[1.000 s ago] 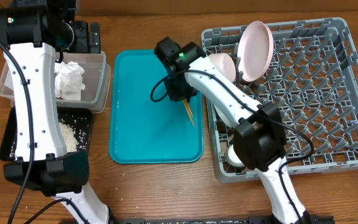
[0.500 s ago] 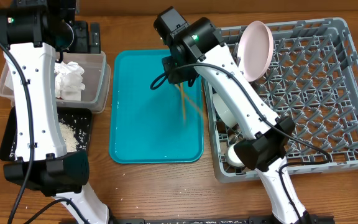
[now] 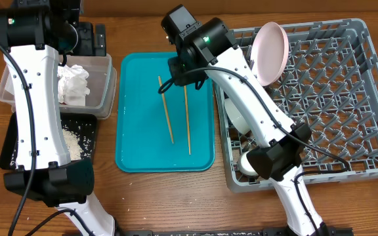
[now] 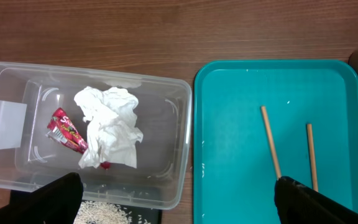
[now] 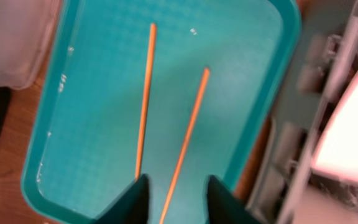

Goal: Sort waste into correct bins and load items into the dishwasher

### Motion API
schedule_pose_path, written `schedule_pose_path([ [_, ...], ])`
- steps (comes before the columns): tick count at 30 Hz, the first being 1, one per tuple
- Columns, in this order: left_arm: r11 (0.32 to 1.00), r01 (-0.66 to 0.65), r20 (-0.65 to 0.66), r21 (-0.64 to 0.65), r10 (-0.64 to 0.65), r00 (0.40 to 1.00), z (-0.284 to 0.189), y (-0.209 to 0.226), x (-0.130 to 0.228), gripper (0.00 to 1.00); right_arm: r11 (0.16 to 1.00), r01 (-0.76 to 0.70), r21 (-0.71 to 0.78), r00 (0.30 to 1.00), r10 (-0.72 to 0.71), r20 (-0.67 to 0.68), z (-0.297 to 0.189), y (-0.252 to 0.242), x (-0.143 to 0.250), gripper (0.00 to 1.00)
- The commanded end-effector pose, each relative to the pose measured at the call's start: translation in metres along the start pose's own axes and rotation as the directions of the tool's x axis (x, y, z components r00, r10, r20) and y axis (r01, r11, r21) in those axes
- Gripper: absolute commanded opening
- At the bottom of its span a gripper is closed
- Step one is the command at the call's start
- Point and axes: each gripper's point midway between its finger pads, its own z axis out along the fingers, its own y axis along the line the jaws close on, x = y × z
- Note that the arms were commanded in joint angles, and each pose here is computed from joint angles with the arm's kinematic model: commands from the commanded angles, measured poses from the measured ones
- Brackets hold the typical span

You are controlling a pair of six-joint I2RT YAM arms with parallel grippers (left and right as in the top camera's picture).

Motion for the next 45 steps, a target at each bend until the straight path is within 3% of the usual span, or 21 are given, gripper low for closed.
schedule_pose_path([
  [1,1.000,0.007,0.012,-0.004,-0.007,1.000,0.000,-0.002,-0.004,1.00,0.997,0.005,-0.073,1.000,-0.007,-0.025,0.023,0.029,0.005,0.40],
  [4,1.000,0.007,0.012,-0.004,-0.007,1.000,0.000,-0.002,-0.004,1.00,0.996,0.010,-0.094,0.999,-0.014,-0.044,0.055,0.043,0.011,0.49],
  [9,1.000,0.007,0.012,-0.004,-0.007,1.000,0.000,-0.002,-0.004,1.00,0.997,0.025,-0.072,0.998,-0.029,-0.057,0.095,0.050,0.022,0.51],
  [14,1.000,0.007,0.012,-0.004,-0.007,1.000,0.000,-0.002,-0.004,1.00,0.987,-0.012,0.158,0.998,0.021,-0.056,0.135,0.005,0.039,0.52],
  [23,1.000,0.007,0.012,-0.004,-0.007,1.000,0.000,-0.002,-0.004,1.00,0.971,-0.019,0.237,0.995,0.041,-0.086,0.171,-0.015,0.066,0.51],
  [26,1.000,0.007,0.012,-0.004,-0.007,1.000,0.000,-0.002,-0.004,1.00,0.979,-0.020,0.202,0.991,0.045,-0.122,0.177,-0.011,0.076,0.45],
  [30,1.000,0.007,0.012,-0.004,-0.007,1.000,0.000,-0.002,-0.004,1.00,0.993,-0.032,0.115,0.981,0.053,-0.187,0.181,0.004,0.090,0.22],
  [33,1.000,0.007,0.012,-0.004,-0.007,1.000,0.000,-0.002,-0.004,1.00,0.995,-0.035,0.095,0.972,0.056,-0.226,0.179,0.007,0.099,0.04],
  [38,1.000,0.007,0.012,-0.004,-0.007,1.000,0.000,-0.002,-0.004,1.00,0.994,-0.029,0.104,0.970,0.053,-0.237,0.161,0.004,0.091,0.04],
  [41,1.000,0.007,0.012,-0.004,-0.007,1.000,0.000,-0.002,-0.004,1.00,0.996,-0.012,0.085,0.979,0.029,-0.200,0.119,0.003,0.064,0.04],
  [45,1.000,0.007,0.012,-0.004,-0.007,1.000,0.000,-0.002,-0.004,1.00,0.998,0.000,0.058,0.998,0.003,-0.055,0.032,0.005,0.017,0.04],
])
